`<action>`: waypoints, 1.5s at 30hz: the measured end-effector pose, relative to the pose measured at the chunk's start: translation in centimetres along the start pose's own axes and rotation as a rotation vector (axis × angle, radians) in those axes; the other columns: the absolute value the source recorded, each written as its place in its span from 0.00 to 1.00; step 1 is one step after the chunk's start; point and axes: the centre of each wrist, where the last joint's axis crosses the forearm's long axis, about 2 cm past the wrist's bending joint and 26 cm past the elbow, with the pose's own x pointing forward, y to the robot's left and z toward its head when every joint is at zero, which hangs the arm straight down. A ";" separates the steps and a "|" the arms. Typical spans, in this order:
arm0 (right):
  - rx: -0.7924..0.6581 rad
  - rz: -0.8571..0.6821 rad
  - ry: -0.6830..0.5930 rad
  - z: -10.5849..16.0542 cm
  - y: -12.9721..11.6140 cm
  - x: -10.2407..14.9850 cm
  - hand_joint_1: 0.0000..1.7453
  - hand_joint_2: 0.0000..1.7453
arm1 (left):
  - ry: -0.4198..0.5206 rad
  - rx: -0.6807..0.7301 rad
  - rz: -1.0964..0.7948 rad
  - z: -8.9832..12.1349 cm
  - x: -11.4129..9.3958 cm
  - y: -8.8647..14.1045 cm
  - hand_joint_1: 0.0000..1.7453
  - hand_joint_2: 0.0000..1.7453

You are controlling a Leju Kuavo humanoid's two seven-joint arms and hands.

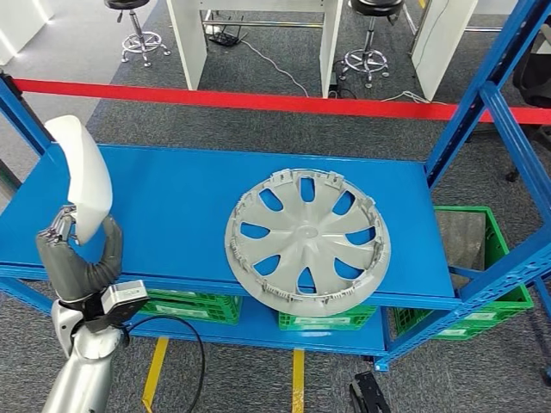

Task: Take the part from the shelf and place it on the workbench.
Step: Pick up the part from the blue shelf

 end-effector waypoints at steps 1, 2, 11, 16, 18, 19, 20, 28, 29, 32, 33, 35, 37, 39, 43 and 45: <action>0.000 0.000 0.000 0.0 0.0 0.0 0.00 0.00 | 0.002 -0.002 -0.001 0.1 0.0 0.0 1.00 1.00; 0.000 0.000 0.000 0.0 0.0 0.0 0.00 0.00 | 0.006 -0.005 -0.002 0.1 -0.1 0.0 1.00 1.00; 0.000 -0.001 0.000 0.0 0.0 0.0 0.00 0.00 | 0.060 -0.050 0.021 0.9 -0.3 -0.5 1.00 1.00; -0.001 -0.001 0.001 0.0 0.0 0.0 0.00 0.00 | 0.149 -0.106 0.107 1.1 -0.4 -0.9 1.00 1.00; -0.001 -0.001 0.001 0.0 0.0 0.0 0.00 0.00 | 0.187 -0.149 0.167 1.3 -0.5 -1.1 1.00 1.00; -0.001 -0.002 0.002 0.0 0.0 0.0 0.00 0.00 | 0.201 -0.167 0.193 1.4 -0.6 -1.2 1.00 1.00; -0.002 -0.002 0.002 0.0 0.0 0.0 0.00 0.00 | 0.212 -0.182 0.215 1.4 -0.6 -1.3 1.00 1.00; -0.004 -0.006 0.002 0.0 -0.1 0.0 0.00 0.00 | 0.225 -0.221 0.247 1.7 -1.1 -1.1 1.00 1.00; -0.004 -0.006 0.002 0.0 -0.1 0.0 0.00 0.00 | 0.224 -0.222 0.246 1.7 -1.1 -1.1 1.00 1.00; -0.004 -0.006 0.002 0.0 -0.1 0.0 0.00 0.00 | 0.223 -0.228 0.243 1.7 -1.2 -1.0 1.00 1.00; -0.004 -0.006 0.002 0.0 -0.1 0.0 0.00 0.00 | 0.223 -0.229 0.242 1.8 -1.3 -1.0 1.00 1.00; -0.004 -0.006 0.002 0.0 -0.1 0.0 0.00 0.00 | 0.223 -0.232 0.240 1.8 -1.3 -1.0 1.00 1.00; -0.004 -0.007 0.002 0.0 -0.1 0.0 0.00 0.00 | 0.221 -0.235 0.237 1.8 -1.4 -0.9 1.00 1.00; -0.004 -0.007 0.002 0.0 -0.1 0.0 0.00 0.00 | 0.218 -0.238 0.231 1.8 -1.4 -0.9 1.00 1.00; -0.002 -0.009 0.002 0.0 0.0 0.0 0.00 0.00 | 0.215 -0.239 0.225 1.8 -1.5 -0.9 1.00 1.00; -0.001 -0.009 0.002 0.0 0.1 0.0 0.00 0.00 | 0.212 -0.240 0.222 1.8 -1.5 -0.8 1.00 1.00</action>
